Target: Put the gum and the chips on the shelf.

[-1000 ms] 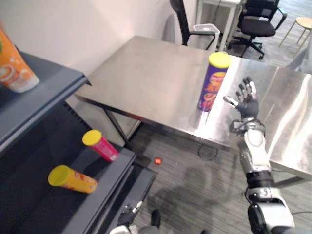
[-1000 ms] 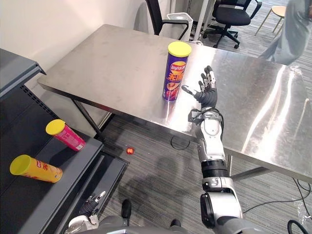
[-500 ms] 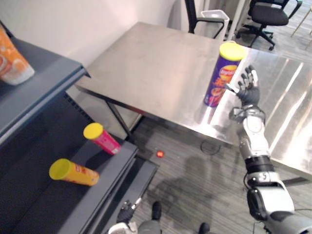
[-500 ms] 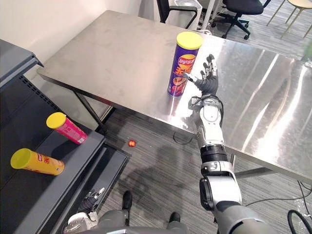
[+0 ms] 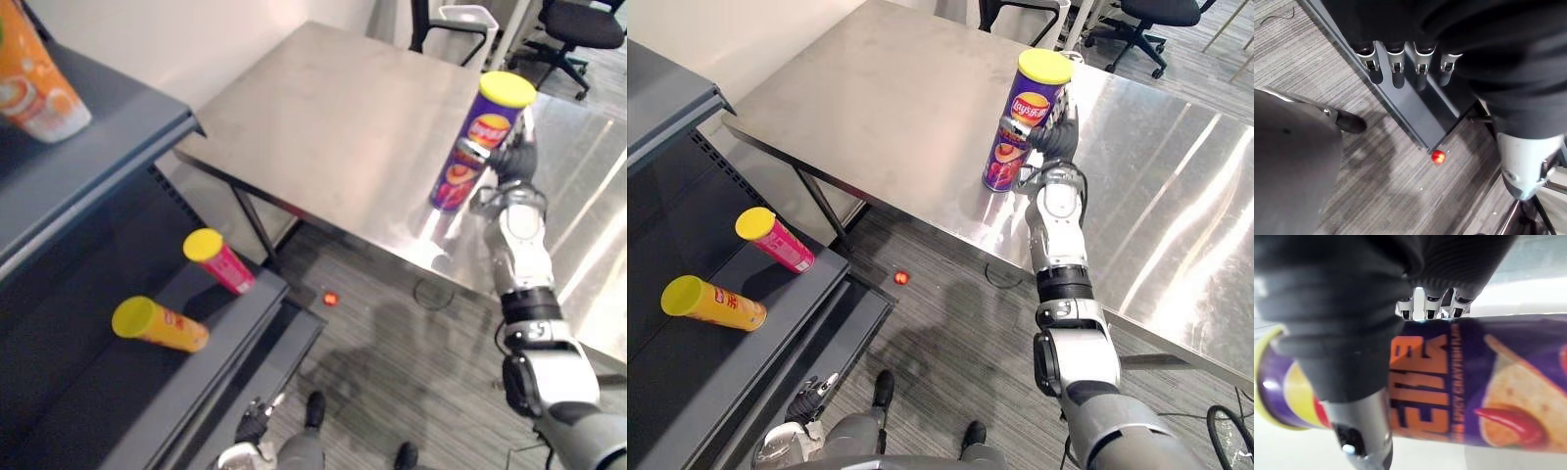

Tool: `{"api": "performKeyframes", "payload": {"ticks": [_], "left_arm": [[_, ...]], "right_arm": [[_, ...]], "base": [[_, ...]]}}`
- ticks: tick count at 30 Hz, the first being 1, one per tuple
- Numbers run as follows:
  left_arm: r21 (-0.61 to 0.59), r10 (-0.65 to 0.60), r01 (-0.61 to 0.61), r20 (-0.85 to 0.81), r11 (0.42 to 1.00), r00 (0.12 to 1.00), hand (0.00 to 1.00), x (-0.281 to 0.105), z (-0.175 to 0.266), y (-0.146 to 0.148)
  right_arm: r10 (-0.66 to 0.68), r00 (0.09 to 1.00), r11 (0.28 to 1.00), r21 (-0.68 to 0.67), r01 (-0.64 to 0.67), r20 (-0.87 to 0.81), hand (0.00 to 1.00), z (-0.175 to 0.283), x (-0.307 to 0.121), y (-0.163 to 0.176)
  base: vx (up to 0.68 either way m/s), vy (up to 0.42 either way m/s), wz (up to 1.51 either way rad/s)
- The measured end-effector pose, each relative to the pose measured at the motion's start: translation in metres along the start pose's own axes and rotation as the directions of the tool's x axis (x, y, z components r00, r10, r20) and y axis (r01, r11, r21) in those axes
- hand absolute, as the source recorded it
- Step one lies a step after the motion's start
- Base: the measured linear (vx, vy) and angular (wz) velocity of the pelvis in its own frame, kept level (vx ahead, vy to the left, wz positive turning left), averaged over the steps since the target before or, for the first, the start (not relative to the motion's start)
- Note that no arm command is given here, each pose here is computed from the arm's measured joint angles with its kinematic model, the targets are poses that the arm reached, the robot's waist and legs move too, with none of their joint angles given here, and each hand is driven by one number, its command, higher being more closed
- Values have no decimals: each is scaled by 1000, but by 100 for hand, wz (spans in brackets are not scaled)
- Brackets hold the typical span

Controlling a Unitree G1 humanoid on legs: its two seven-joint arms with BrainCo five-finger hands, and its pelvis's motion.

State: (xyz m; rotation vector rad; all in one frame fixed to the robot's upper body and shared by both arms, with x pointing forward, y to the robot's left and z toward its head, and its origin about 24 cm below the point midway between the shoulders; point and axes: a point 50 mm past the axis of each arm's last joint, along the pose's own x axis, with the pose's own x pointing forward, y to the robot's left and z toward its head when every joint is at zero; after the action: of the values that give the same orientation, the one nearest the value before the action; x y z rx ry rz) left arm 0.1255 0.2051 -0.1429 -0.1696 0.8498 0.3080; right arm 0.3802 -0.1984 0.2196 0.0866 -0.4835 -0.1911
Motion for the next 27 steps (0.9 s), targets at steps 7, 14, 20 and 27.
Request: {"api": "performKeyframes", "payload": {"ticks": [7, 14, 20, 27], "left_arm": [[-29, 7, -8, -2, 1000, 1000, 0, 0, 0, 1], [-25, 10, -10, -1, 1000, 1000, 0, 0, 1, 2], [-17, 15, -15, -3, 1000, 1000, 0, 0, 1, 4], [-8, 23, -23, -12, 1000, 1000, 0, 0, -1, 7]], "right_arm": [[17, 998, 1000, -4, -17, 52, 100, 16, 8, 5], [84, 992, 996, -14, -83, 89, 100, 21, 1, 15], [78, 994, 997, -5, -78, 75, 100, 12, -8, 12], [68, 997, 997, -35, -67, 37, 100, -4, -23, 7]], "base": [[-95, -15, 4], [-37, -4, 0], [46, -8, -1], [-3, -2, 0]]}}
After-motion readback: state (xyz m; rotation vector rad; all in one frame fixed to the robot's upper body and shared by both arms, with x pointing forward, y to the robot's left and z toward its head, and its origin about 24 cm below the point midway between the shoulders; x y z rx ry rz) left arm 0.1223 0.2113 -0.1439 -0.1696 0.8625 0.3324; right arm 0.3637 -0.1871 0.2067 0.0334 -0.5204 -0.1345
